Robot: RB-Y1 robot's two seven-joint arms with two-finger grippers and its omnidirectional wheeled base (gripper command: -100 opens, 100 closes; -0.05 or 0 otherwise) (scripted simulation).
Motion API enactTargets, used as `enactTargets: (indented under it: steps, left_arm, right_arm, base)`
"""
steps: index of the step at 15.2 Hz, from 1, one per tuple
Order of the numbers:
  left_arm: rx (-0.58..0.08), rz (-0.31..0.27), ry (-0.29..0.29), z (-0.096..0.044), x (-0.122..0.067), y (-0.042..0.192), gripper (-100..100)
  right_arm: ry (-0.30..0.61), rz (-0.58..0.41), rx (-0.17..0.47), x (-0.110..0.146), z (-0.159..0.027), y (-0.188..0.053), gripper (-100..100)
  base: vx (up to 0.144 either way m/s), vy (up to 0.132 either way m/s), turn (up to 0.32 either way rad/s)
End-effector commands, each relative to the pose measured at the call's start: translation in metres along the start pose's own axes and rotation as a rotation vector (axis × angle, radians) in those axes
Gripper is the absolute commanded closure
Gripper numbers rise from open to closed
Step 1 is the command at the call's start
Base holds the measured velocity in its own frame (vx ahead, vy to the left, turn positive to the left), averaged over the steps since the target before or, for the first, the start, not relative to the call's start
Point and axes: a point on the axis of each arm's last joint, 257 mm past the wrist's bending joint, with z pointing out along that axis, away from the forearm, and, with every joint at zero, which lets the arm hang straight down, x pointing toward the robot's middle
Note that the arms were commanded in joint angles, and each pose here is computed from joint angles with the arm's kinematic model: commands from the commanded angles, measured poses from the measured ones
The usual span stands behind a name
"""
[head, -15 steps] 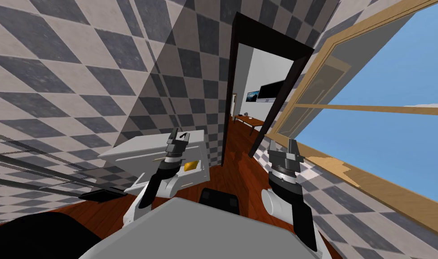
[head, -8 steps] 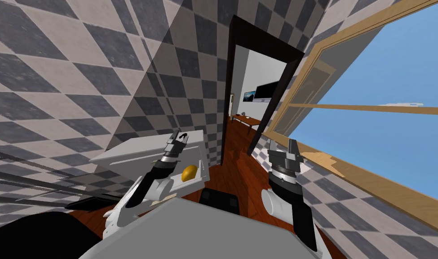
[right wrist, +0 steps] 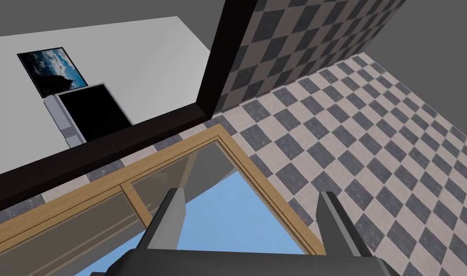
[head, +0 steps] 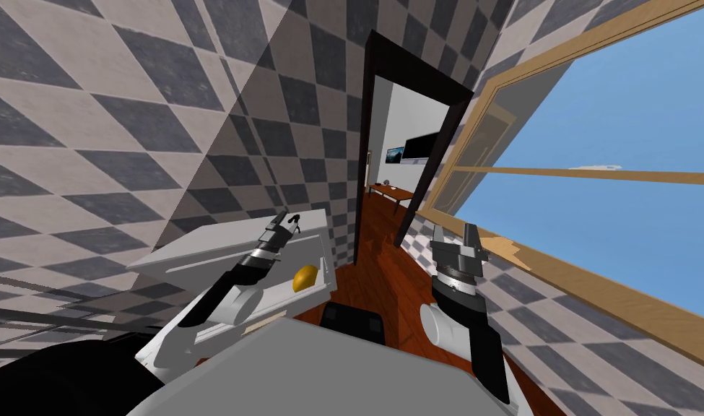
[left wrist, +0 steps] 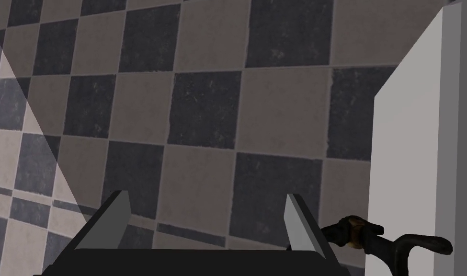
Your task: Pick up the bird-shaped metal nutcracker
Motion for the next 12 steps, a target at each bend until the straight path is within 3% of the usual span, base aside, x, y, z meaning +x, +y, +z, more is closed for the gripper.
enactTargets:
  steps: [1, 3, 6, 8, 9, 11, 12]
  left_arm:
    - [-0.064, 0.012, 0.001, -0.002, -0.015, 0.011, -100]
    - [-0.076, 0.010, 0.004, -0.002, -0.015, 0.013, -100]
    - [-0.175, 0.035, 0.000, -0.005, -0.041, 0.027, -100]
    - [-0.201, 0.026, 0.006, -0.005, -0.041, 0.032, -100]
    - [-0.240, 0.043, 0.005, -0.006, -0.054, 0.035, -100]
    - [-0.264, 0.032, 0.006, -0.007, -0.054, 0.040, -100]
    - [-0.296, 0.049, 0.005, -0.008, -0.067, 0.041, -100]
  right_arm:
    - [0.000, 0.000, 0.000, 0.000, 0.000, 0.000, 0]
    - [0.000, 0.000, 0.000, 0.000, 0.000, 0.000, 0]
    - [0.000, 0.000, 0.000, 0.000, 0.000, 0.000, 0]
    - [0.000, 0.000, 0.000, 0.000, 0.000, 0.000, 0]
    - [0.000, 0.000, 0.000, 0.000, 0.000, 0.000, 0]
    - [0.000, 0.000, 0.000, 0.000, 0.000, 0.000, 0]
    - [0.000, 0.000, 0.000, 0.000, 0.000, 0.000, 0]
  base:
    - [-0.025, 0.046, -0.133]
    - [-0.023, 0.048, -0.083]
    - [-0.020, 0.057, -0.159]
    - [-0.022, 0.065, -0.087]
    - [-0.026, 0.052, -0.111]
    - [-0.025, 0.051, -0.097]
    - [-0.021, 0.046, -0.156]
